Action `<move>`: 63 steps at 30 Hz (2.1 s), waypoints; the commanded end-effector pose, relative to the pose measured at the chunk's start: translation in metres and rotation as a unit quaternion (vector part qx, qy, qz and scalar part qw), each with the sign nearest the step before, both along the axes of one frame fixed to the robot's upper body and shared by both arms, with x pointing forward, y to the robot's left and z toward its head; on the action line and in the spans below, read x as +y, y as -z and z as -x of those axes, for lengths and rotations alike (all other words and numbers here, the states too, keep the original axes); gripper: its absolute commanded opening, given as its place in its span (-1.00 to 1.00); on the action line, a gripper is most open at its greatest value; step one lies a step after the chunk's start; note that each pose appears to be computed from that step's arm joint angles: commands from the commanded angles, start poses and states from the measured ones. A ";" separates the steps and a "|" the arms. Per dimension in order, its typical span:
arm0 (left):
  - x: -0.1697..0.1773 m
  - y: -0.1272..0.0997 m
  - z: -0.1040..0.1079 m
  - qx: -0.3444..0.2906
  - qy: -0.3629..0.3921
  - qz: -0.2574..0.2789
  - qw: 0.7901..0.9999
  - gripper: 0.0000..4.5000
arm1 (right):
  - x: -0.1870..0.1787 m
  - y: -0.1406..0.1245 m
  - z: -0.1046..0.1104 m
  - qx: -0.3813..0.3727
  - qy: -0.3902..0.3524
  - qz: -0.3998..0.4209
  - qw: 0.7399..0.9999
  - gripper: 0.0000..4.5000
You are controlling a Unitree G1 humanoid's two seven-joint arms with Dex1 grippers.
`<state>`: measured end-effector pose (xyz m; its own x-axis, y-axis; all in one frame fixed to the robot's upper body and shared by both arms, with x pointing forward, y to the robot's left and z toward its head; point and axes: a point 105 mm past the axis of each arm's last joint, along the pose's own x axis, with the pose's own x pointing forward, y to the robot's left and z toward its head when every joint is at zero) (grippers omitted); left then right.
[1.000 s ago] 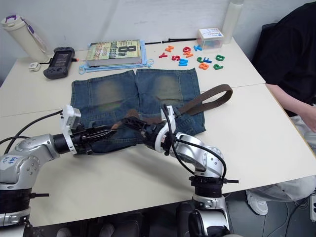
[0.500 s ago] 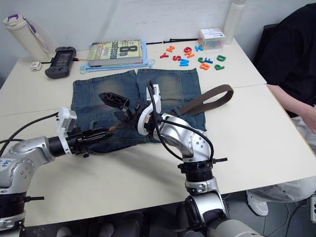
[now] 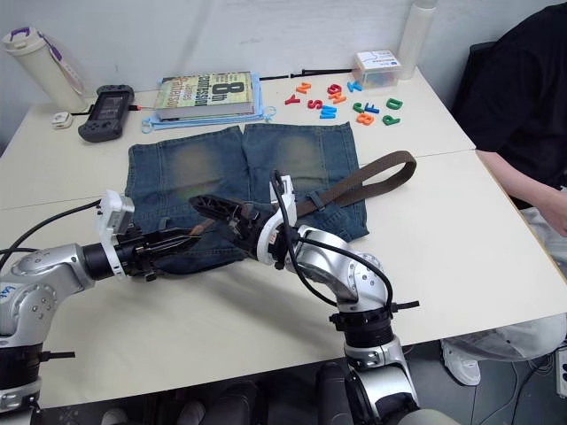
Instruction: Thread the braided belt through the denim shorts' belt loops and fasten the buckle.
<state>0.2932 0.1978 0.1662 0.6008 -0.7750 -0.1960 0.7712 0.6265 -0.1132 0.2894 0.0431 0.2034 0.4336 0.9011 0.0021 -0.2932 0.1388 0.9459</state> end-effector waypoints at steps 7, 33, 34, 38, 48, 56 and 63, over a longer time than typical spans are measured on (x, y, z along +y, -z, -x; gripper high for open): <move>0.000 -0.012 0.011 -0.019 0.020 -0.002 1.000 -0.54 | -0.002 -0.010 -0.017 -0.014 0.036 -0.022 0.999 1.00; -0.003 -0.012 0.014 -0.022 0.026 0.002 0.999 0.08 | -0.010 -0.005 -0.028 -0.027 0.080 -0.003 0.996 -1.00; -0.002 -0.012 0.014 -0.024 0.024 0.001 0.999 0.29 | -0.011 -0.005 -0.028 -0.028 0.082 -0.002 0.996 -1.00; 0.015 -0.012 0.008 -0.022 -0.019 0.004 1.000 0.93 | -0.017 -0.003 -0.031 -0.033 0.099 0.007 0.995 -1.00; 0.105 0.019 0.015 -0.022 -0.076 -0.160 0.984 0.97 | -0.030 0.001 -0.033 -0.023 0.132 0.000 0.991 -1.00; 0.076 0.038 0.010 -0.115 -0.001 -0.248 0.962 0.97 | -0.033 0.001 -0.032 -0.020 0.140 -0.002 0.990 -1.00; 0.094 0.073 0.006 -0.119 -0.010 -0.336 0.934 0.63 | -0.040 -0.005 -0.032 -0.026 0.152 -0.008 0.988 -1.00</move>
